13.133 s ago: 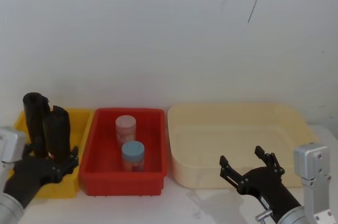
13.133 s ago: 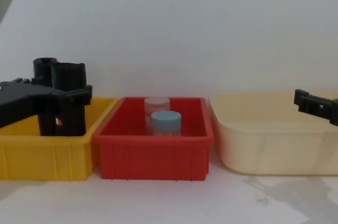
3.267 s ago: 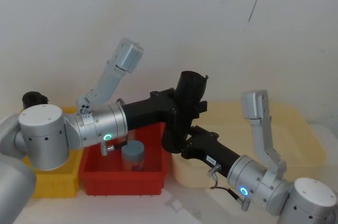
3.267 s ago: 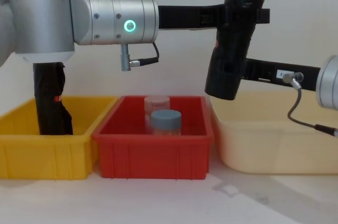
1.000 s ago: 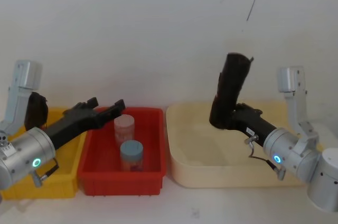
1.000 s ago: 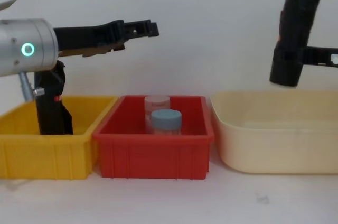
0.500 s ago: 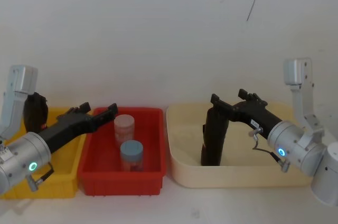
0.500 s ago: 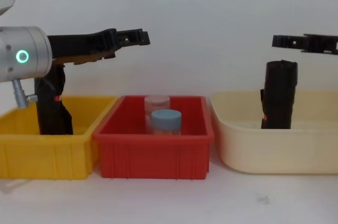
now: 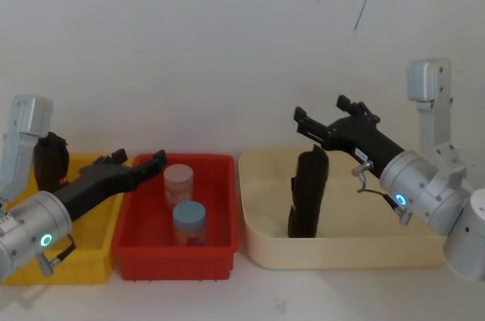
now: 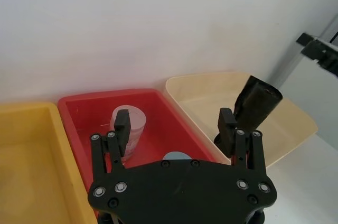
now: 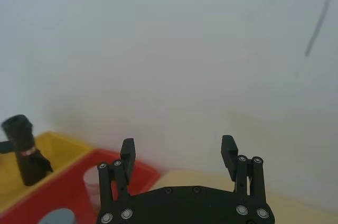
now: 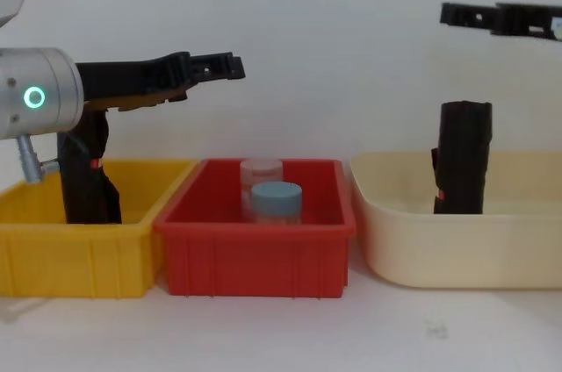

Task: Pick up the garbage bag with the one hand and transfer it to the other hand.

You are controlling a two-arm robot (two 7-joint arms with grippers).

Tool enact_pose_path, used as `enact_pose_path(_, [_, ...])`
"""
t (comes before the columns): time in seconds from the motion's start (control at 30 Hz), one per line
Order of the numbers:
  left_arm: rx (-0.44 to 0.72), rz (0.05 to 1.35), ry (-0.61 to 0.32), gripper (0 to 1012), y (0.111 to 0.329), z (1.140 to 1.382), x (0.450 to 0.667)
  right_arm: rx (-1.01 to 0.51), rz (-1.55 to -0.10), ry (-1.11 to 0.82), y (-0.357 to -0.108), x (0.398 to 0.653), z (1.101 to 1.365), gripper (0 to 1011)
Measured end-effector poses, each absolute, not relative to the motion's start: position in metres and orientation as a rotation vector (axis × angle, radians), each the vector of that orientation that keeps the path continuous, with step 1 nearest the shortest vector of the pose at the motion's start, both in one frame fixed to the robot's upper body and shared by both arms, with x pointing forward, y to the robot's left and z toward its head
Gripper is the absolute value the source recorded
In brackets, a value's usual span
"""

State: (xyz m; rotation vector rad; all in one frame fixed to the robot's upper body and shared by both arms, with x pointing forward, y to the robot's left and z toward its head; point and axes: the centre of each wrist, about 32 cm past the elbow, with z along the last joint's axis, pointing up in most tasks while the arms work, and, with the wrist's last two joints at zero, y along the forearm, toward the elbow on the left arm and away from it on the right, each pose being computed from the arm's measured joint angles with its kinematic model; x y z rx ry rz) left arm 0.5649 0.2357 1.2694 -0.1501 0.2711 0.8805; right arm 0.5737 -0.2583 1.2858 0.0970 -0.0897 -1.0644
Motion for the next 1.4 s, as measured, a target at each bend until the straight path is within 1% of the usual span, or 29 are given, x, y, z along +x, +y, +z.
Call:
enact_pose_path(0.37, [-0.149, 0.884, 0.271, 1001, 0.236, 1.269, 0.565, 0.097, -0.95, -0.14, -0.242, 0.567, 1.295, 1001])
enact_pose_path(0.67, [-0.149, 0.886, 0.272, 1001, 0.236, 1.269, 0.565, 0.046, -0.824, -0.135, -0.218, 0.562, 1.298, 1001])
enact_pose_path(0.87, [-0.148, 0.886, 0.273, 1002, 0.236, 1.269, 0.564, -0.018, -0.754, -0.126, -0.198, 0.56, 1.301, 1001])
enact_pose_path(1.17, [-0.148, 0.887, 0.273, 1001, 0.236, 1.269, 0.564, -0.086, -0.722, -0.11, -0.182, 0.56, 1.305, 1001])
enact_pose_path(1.4, [-0.148, 0.887, 0.273, 1001, 0.236, 1.269, 0.564, -0.124, -0.744, -0.087, -0.173, 0.561, 1.307, 1001])
